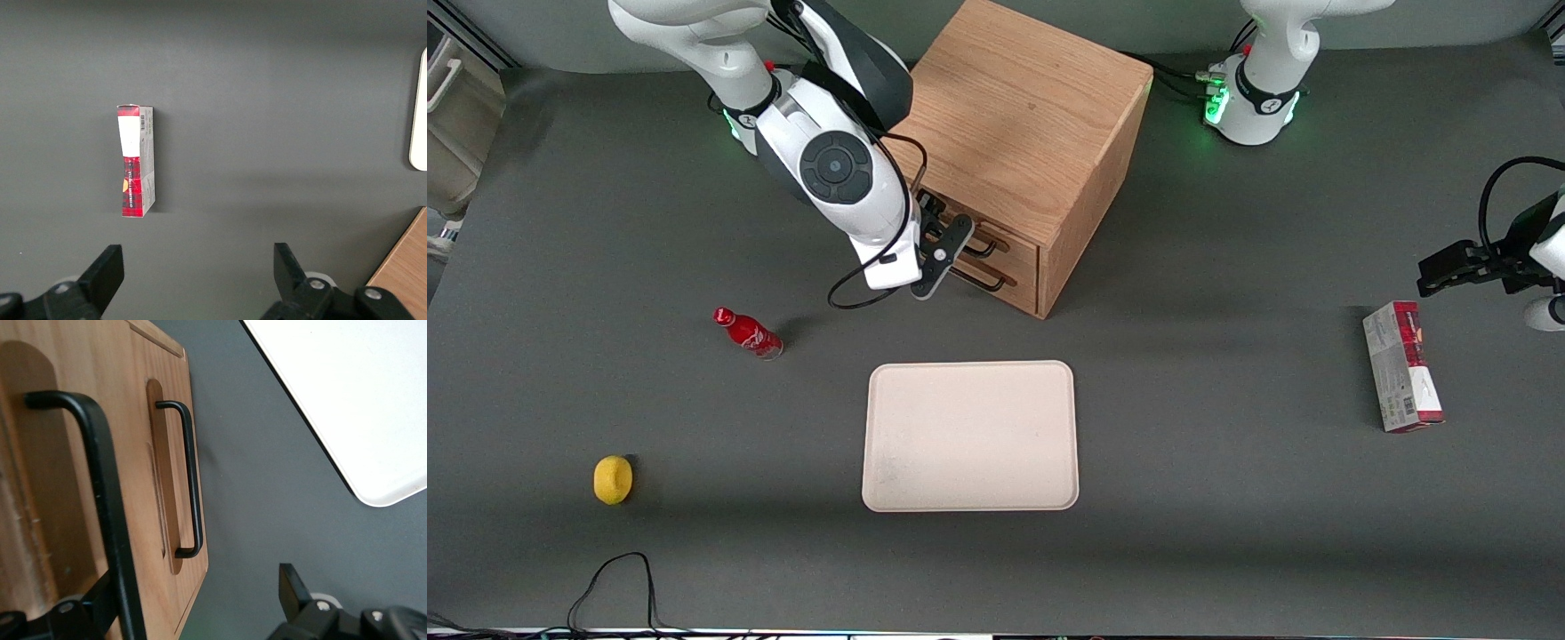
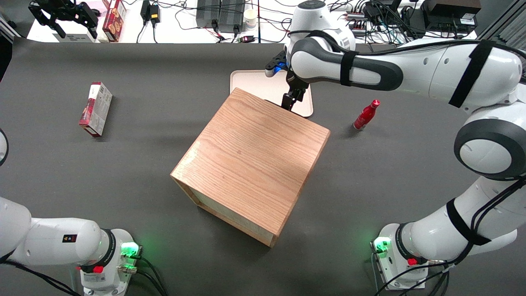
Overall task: Open upper drawer
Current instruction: 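Lower the right gripper and hook the upper drawer's black handle, then pull the handle with the right gripper, sliding the upper drawer out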
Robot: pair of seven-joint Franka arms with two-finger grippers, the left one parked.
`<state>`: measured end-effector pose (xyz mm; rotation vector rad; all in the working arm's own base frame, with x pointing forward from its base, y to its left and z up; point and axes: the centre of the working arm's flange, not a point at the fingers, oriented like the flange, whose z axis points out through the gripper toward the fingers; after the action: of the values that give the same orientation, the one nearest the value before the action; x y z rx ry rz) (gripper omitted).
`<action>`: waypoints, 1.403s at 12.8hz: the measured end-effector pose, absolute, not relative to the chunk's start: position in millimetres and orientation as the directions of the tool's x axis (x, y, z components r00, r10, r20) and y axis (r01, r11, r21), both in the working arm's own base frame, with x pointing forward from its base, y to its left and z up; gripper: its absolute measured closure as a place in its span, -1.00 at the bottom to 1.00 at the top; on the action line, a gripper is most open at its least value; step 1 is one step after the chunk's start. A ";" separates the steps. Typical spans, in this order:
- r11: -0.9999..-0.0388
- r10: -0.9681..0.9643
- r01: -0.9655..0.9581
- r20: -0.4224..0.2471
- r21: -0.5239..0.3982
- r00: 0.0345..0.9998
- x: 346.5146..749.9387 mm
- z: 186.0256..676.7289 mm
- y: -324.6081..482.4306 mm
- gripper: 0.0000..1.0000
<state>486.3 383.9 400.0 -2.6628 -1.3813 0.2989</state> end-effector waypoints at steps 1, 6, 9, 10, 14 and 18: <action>-0.573 0.820 0.795 -0.115 -0.199 0.561 487.6 397.3 384.0 -1.00; -0.568 0.823 0.811 -0.101 -0.141 0.559 501.2 395.1 377.3 -1.00; -0.586 0.810 0.801 -0.074 -0.127 0.581 525.1 402.4 369.0 -1.00; -0.596 0.803 0.793 -0.064 -0.125 0.593 536.1 404.3 363.2 -1.00; -0.622 0.782 0.777 -0.041 -0.093 0.621 574.6 405.7 338.3 -1.00; -0.624 0.781 0.777 -0.029 -0.080 0.624 615.3 404.5 294.6 -1.00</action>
<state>615.3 294.6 404.5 -2.7771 -1.3335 0.0939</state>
